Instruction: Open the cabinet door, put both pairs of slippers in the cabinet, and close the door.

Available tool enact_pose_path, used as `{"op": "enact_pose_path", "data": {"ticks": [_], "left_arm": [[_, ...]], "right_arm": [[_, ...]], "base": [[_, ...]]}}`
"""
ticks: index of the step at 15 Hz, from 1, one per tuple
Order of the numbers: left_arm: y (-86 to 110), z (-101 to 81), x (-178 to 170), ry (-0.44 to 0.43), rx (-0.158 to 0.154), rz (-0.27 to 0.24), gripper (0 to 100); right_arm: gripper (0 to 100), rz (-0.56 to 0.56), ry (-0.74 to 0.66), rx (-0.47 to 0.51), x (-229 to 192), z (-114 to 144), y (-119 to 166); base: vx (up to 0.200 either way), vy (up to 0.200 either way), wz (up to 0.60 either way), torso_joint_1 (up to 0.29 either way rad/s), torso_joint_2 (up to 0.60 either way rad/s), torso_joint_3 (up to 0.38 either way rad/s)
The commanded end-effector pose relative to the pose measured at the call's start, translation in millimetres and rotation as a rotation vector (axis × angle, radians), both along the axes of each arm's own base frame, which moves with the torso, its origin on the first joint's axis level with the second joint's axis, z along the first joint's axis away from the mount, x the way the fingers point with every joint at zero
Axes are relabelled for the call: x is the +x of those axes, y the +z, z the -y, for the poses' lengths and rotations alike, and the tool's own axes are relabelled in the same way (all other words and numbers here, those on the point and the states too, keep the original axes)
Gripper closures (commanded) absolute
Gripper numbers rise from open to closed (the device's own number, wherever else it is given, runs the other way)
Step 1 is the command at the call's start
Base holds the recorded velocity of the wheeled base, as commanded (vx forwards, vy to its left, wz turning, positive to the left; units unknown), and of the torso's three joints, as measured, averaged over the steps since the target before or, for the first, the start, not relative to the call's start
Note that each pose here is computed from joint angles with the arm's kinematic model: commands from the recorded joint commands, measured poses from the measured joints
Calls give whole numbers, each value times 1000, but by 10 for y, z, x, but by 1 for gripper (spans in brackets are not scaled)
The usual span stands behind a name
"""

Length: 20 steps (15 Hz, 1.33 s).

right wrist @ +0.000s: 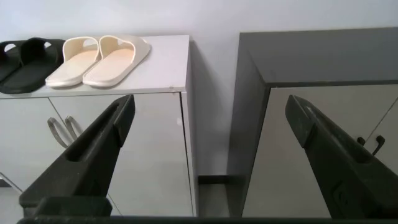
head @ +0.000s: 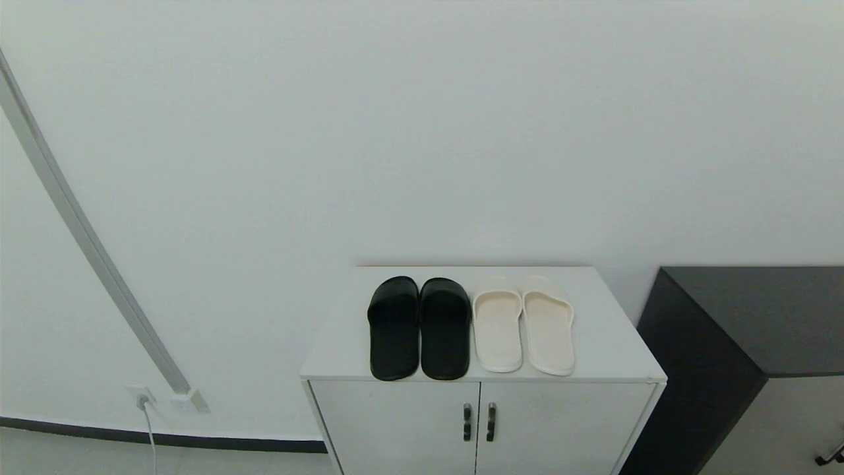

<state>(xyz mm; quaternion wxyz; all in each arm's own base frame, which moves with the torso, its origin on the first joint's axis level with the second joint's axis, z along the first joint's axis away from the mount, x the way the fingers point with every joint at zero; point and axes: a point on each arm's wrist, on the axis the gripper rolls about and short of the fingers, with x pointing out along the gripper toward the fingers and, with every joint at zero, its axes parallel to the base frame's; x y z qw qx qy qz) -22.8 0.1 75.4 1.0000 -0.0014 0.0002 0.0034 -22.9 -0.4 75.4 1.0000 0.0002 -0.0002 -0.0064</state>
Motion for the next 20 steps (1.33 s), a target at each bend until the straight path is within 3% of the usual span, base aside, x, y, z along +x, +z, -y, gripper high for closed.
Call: {"op": "enact_pose_path", "data": {"ticks": [1, 4, 5, 6, 8, 10, 14, 16, 20], "left_arm": [[-1, 0, 0, 1, 0, -1, 100], [-1, 0, 0, 1, 0, -1, 100], [0, 0, 1, 1, 0, -3, 100], [1, 0, 0, 2, -2, 0, 100], [-1, -1, 0, 4, -3, -1, 100], [-1, -2, 0, 9, 10, -1, 100], [1, -1, 0, 5, -3, 0, 100], [1, -1, 0, 7, -5, 0, 100], [1, -2, 0, 10, -3, 0, 100]], "right_arm": [[0, -2, 0, 1, 1, 0, -1], [0, 15, 10, 6, -5, -2, 34], [0, 64, 14, 29, -43, -1, 205], [0, 81, 33, 158, -92, 4, 716], [0, -107, 38, 50, 23, 0, 487], [0, -159, 98, 49, 67, -13, 415], [0, -261, 167, 59, 384, -38, 679], [0, -328, 267, 72, 800, -84, 798], [0, -387, 355, 63, 1296, -284, 831]], "base": [[0, 0, 0, 0, 0, 0], [0, 0, 0, 0, 0, 0], [0, 0, 0, 0, 0, 0], [0, 0, 0, 0, 0, 0], [0, 0, 0, 0, 0, 0], [0, 0, 0, 0, 0, 0], [0, 0, 0, 0, 0, 0], [0, 0, 0, 0, 0, 0], [0, 0, 0, 0, 0, 0]]}}
